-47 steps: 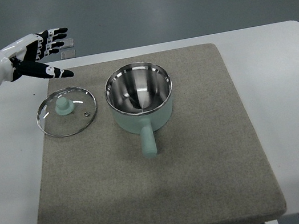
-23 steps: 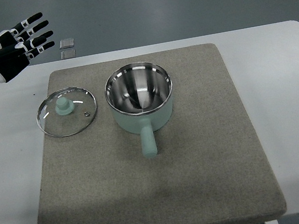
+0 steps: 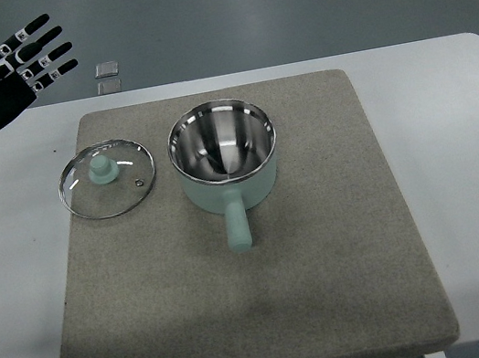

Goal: Place lid left of pot with left hand

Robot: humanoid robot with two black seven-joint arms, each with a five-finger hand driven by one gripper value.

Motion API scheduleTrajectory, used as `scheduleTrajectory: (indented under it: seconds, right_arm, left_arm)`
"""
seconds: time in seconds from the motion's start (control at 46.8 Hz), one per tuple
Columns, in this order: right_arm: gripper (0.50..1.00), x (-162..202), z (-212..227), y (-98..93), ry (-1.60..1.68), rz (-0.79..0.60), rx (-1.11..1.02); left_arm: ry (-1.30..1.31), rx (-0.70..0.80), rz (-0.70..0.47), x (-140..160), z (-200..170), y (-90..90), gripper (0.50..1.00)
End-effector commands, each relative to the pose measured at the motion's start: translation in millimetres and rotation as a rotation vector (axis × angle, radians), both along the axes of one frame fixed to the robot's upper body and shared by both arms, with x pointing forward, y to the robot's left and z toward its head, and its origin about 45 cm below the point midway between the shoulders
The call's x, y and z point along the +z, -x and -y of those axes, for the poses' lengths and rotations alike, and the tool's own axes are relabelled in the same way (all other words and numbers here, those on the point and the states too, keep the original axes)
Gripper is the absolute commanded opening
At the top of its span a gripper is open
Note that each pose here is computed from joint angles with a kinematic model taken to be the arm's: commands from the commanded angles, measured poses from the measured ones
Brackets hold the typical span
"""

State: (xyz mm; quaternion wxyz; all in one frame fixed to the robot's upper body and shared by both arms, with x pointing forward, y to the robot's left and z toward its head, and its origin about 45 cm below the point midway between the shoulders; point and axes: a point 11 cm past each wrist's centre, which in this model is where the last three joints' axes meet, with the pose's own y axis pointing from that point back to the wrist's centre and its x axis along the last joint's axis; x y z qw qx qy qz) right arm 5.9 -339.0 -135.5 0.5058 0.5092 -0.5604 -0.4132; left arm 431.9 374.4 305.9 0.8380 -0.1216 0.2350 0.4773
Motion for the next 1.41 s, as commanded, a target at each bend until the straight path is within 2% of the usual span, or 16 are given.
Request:
scheduleTrajectory:
  seconds: [0.0,0.235,0.47,0.683,0.854,1.089,1.388]
  right_arm:
    - [0.924,0,0,-0.1,0.000,0.002,-0.001]
    - [0.924,0,0,0.0,0.002,0.000,0.000]
    - [0.924,0,0,-0.1,0.000,0.000,-0.001]
    - [0.924,0,-1,0.0,-0.008,0.000,-0.002]
    - [0.924,-2,-26,2.1,-0.103,-0.006,0.000]
    - [0.924,-2,-25,2.4,-0.093,-0.008,0.001]
    - [0.924,0,-2,-0.8,-0.028,0.000,-0.006]
  left_arm:
    - [0.028,0.008,-0.016,-1,-2,0.0,0.992]
    - [0.132,0.092,-0.049,-15,-18,-5.0,0.994]
    - [0.138,0.097,-0.094,-42,-23,6.6,0.994]
    - [0.138,0.104,-0.099,-44,-26,8.4,0.994]
    - [0.135,0.121,-0.105,-47,-33,11.8,0.994]
    - [0.121,0.204,-0.117,-52,-61,13.2,0.994]
    - [0.114,0.221,-0.122,-55,-67,13.9,0.994]
